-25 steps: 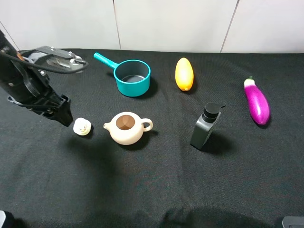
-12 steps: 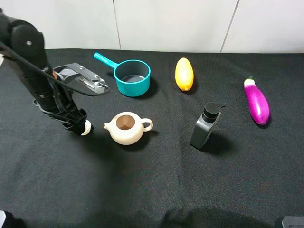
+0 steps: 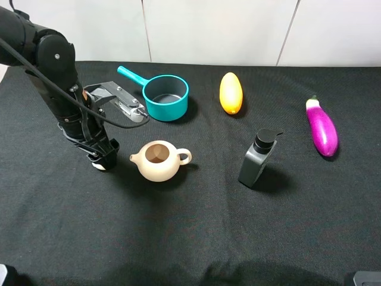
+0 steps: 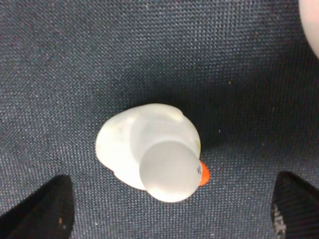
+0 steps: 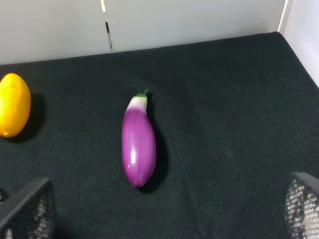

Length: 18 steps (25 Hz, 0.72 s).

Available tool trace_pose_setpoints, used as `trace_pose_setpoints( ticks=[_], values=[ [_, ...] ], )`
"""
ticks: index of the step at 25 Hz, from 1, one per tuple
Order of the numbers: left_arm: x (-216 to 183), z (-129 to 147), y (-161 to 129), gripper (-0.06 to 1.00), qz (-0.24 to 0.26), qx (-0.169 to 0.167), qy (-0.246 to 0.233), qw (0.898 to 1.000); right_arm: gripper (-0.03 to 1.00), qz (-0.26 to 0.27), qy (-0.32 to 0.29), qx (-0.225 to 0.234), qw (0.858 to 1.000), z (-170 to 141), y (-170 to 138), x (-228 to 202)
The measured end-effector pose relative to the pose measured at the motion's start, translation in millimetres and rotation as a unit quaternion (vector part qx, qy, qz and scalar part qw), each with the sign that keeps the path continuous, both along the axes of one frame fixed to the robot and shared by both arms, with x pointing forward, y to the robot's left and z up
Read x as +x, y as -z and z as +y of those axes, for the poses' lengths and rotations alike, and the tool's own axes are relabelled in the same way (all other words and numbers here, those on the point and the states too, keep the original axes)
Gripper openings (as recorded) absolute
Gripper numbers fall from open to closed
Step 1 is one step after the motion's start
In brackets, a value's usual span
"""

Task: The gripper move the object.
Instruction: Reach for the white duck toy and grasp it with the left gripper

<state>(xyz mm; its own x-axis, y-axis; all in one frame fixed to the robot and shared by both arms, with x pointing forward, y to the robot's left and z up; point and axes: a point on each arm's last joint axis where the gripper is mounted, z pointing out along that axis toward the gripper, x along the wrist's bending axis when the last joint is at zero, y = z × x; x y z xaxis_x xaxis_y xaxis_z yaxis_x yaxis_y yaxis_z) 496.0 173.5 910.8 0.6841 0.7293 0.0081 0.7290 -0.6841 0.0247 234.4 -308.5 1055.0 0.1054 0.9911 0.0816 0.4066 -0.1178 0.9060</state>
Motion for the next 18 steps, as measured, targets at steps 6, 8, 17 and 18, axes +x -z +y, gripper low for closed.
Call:
trace_pose_setpoints(
  ticks=[6, 8, 17, 18],
  values=[
    [0, 0, 7, 0.83, 0.011, 0.005, 0.003, 1.0, 0.69, 0.0, 0.0, 0.0, 1.0, 0, 0, 0],
    [0, 0, 12, 0.83, 0.018, 0.009, 0.003, 1.0, 0.69, 0.0, 0.0, 0.0, 1.0, 0, 0, 0],
    [5, -1, 19, 0.83, 0.017, 0.008, 0.0, 1.0, 0.69, 0.0, 0.0, 0.0, 1.0, 0, 0, 0],
    [5, 1, 19, 0.83, 0.016, 0.008, -0.002, 1.0, 0.69, 0.0, 0.0, 0.0, 1.0, 0, 0, 0]
  ],
)
